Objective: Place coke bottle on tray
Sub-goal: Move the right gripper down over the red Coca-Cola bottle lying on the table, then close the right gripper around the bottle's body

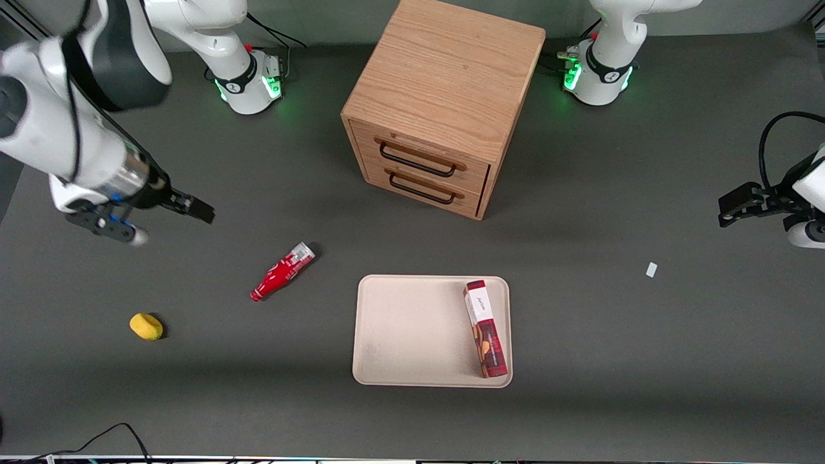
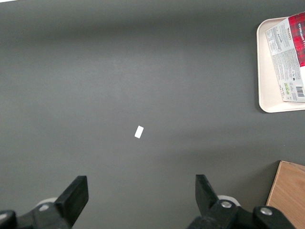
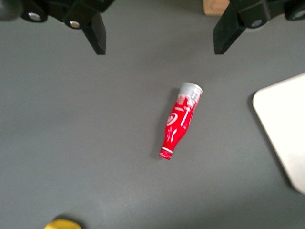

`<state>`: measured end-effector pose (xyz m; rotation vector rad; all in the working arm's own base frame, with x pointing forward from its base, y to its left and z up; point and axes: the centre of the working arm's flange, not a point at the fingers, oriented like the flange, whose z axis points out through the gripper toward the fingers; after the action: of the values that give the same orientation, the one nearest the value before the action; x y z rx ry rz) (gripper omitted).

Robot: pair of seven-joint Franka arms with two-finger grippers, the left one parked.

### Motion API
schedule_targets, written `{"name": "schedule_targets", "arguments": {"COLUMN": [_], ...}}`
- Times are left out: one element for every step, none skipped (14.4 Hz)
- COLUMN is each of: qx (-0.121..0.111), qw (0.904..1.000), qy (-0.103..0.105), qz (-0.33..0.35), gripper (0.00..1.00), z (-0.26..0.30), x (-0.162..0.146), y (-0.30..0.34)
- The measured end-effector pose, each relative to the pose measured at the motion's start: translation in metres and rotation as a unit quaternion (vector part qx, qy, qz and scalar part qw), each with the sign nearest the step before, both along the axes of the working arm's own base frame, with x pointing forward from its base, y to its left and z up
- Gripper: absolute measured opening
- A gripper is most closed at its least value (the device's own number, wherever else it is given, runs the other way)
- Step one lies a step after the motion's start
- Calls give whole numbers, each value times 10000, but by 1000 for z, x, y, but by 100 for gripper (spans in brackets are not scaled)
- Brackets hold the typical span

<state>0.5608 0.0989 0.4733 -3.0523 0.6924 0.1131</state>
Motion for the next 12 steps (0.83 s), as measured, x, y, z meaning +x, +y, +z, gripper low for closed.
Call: {"name": "schedule_targets", "arguments": {"qx": [13,22,26,23,25,27,2,-53,-107,-140,-150,-154], "qw": [9997,9990,9981,9969,9957,9945,9932,9921,9909,9898,9888,9881], "qy": [20,57,98,136,155,153,148,152,161,177,222,280], "qz": [-238,-432,-614,-777,-913,-1041,-1152,-1247,-1334,-1409,-1471,-1505], "gripper": [100,100,100,100,100,100,100,100,100,100,100,100], "z": [-22,-43,-62,-81,-98,-116,-134,-153,-172,-191,-210,-226], "x": [7,12,15,18,21,24,26,27,28,28,28,28], "y": [4,8,11,14,18,24,29,35,39,44,48,51]}}
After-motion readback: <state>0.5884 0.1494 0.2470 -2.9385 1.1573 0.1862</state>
